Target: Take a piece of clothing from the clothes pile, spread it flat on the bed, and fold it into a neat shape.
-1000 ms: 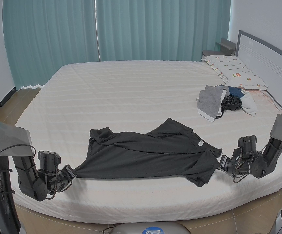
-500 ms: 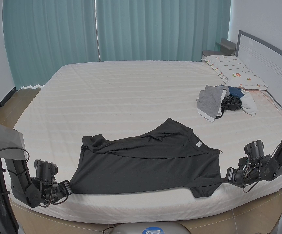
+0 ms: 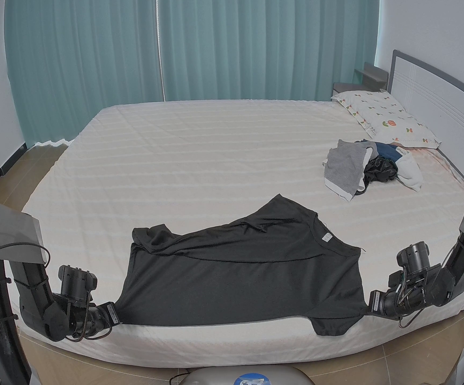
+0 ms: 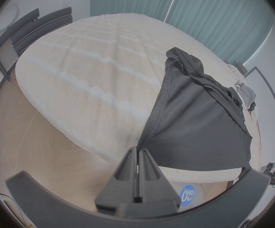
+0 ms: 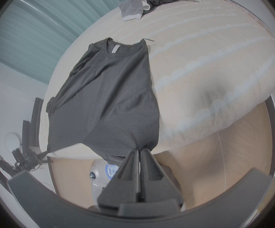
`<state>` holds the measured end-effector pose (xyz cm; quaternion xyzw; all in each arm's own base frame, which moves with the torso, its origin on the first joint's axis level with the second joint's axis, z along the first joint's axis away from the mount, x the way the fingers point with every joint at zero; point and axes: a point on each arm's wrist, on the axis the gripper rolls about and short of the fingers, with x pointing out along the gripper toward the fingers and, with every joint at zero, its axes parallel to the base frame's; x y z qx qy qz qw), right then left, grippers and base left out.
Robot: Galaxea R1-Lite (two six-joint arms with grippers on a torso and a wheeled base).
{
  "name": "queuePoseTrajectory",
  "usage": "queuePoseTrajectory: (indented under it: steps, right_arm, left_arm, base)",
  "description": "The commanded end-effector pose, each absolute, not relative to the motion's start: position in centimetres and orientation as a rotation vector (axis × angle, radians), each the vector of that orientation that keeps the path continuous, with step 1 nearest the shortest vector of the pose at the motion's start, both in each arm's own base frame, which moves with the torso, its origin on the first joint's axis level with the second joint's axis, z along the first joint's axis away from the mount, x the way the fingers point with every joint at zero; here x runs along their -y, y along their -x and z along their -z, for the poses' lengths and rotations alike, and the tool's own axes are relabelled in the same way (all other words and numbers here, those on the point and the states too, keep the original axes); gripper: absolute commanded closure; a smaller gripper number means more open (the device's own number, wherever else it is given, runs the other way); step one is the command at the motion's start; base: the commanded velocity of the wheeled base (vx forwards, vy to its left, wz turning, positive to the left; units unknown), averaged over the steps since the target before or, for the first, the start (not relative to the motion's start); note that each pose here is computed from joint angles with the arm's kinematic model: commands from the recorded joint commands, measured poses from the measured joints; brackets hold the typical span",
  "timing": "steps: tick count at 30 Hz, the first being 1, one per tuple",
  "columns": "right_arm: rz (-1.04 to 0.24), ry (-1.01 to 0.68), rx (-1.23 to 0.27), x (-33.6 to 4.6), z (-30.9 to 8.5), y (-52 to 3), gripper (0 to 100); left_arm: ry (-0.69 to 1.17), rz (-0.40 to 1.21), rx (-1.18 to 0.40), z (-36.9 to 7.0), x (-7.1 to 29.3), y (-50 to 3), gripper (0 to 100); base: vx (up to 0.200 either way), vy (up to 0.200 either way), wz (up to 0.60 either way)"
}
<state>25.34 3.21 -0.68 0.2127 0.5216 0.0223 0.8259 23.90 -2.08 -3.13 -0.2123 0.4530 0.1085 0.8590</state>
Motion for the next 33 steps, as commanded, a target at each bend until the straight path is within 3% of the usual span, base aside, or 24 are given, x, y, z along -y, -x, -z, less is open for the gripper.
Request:
queuePoseTrajectory:
  steps: [1,7,8,19,27,33]
  right_arm:
    - [-0.051,-0.424,-1.146,-3.1,1.3,-24.7,100]
    - [-0.044,-0.424,-1.155,-2.9,1.9,-24.9,100]
    - [-0.043,-0.426,-1.151,-2.9,1.9,-25.1,0]
    - [-0.040,-0.468,-1.040,-2.4,0.8,-26.0,0]
    - [0.007,-0.634,-0.891,-1.7,2.0,-28.2,0]
    - [-0.023,-0.735,-0.890,-1.6,1.6,-28.4,0]
  left_arm:
    - [0.440,-0.236,-0.979,3.9,2.1,-23.9,100]
    - [0.437,-0.233,-0.991,4.2,2.2,-23.9,100]
    - [0.439,-0.234,-0.990,4.2,2.2,-23.9,0]
    - [0.470,-0.216,-0.916,3.5,2.1,-24.7,0]
    - [0.593,-0.225,-0.759,2.2,1.6,-27.0,0]
    - [0.652,-0.207,-0.741,1.9,1.4,-27.6,0]
  base:
    - [0.000,0.000,0.00]
    - [0.000,0.000,0.00]
    - [0.000,0.000,0.00]
    - [0.000,0.000,0.00]
    - [0.000,0.000,0.00]
    - [0.000,0.000,0.00]
